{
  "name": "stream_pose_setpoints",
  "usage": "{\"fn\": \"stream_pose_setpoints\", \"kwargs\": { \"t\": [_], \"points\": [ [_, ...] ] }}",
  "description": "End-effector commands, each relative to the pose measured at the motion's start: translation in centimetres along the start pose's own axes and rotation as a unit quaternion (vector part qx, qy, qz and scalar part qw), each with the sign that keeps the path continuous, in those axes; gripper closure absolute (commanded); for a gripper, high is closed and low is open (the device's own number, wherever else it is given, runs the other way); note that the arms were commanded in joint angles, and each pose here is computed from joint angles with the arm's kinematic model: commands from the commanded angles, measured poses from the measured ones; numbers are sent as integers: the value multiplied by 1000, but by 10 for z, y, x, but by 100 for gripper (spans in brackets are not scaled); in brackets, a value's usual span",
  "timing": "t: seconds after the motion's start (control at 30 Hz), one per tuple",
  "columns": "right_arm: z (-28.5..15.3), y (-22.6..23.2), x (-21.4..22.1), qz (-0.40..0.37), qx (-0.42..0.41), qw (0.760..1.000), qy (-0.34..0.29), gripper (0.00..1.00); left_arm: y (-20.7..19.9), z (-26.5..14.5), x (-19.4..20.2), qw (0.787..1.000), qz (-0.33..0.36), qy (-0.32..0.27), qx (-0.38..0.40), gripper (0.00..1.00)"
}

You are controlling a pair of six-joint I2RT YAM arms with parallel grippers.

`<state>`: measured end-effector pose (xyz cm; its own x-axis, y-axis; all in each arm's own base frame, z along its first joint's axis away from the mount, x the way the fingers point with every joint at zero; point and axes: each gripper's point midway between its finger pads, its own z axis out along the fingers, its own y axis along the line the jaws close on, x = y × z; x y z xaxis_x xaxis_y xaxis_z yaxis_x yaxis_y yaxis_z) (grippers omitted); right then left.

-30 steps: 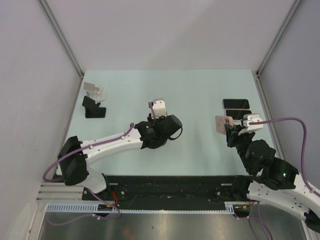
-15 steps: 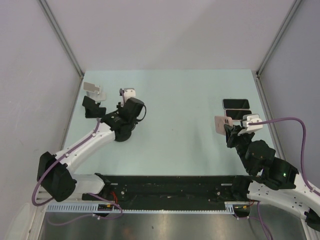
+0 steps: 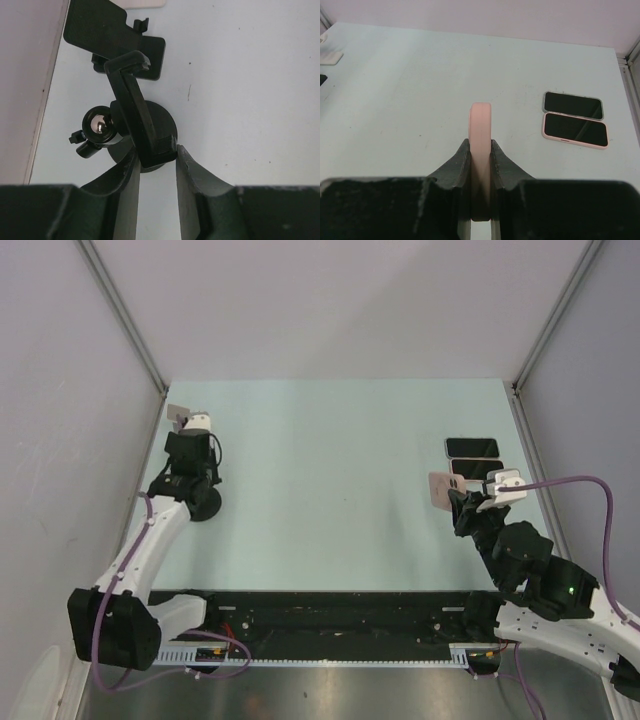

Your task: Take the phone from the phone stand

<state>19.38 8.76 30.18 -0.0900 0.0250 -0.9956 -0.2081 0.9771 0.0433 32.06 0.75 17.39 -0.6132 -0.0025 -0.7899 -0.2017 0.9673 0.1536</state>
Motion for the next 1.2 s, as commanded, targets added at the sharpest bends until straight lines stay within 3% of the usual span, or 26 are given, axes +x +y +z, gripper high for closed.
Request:
{"fn": "stream_pose_setpoints", "kwargs": {
  "t": [0.0, 0.5, 0.63, 0.77, 0.87, 0.9, 1.0, 1.17],
  "points": [
    [-3, -2, -20, 32, 1, 999, -33, 100, 15, 4, -42, 998, 3, -68, 18, 100],
    [-3, 1, -18, 26, -4, 999, -29, 100, 55, 32, -44, 999, 12, -40, -29, 97],
    [-3, -1, -19, 27, 0, 999, -31, 100, 58, 32, -40, 999, 6, -36, -38, 77],
    [-3, -1, -19, 26, 3, 999, -30, 100, 65, 27, -39, 998, 1, -40, -55, 75],
    [-2, 0, -18, 24, 3, 999, -28, 100, 72, 22, -39, 997, -1, -43, -72, 61],
    [-2, -1, -18, 25, 4, 999, -29, 100, 72, 20, -39, 996, -6, -46, -72, 47],
    [-1, 0, -17, 21, 5, 999, -26, 100, 73, 14, -43, 996, -15, -57, -73, 31],
    [1, 2, -17, 18, 4, 999, -26, 100, 72, 1, -49, 995, -32, -74, -65, 15]
  ]
}}
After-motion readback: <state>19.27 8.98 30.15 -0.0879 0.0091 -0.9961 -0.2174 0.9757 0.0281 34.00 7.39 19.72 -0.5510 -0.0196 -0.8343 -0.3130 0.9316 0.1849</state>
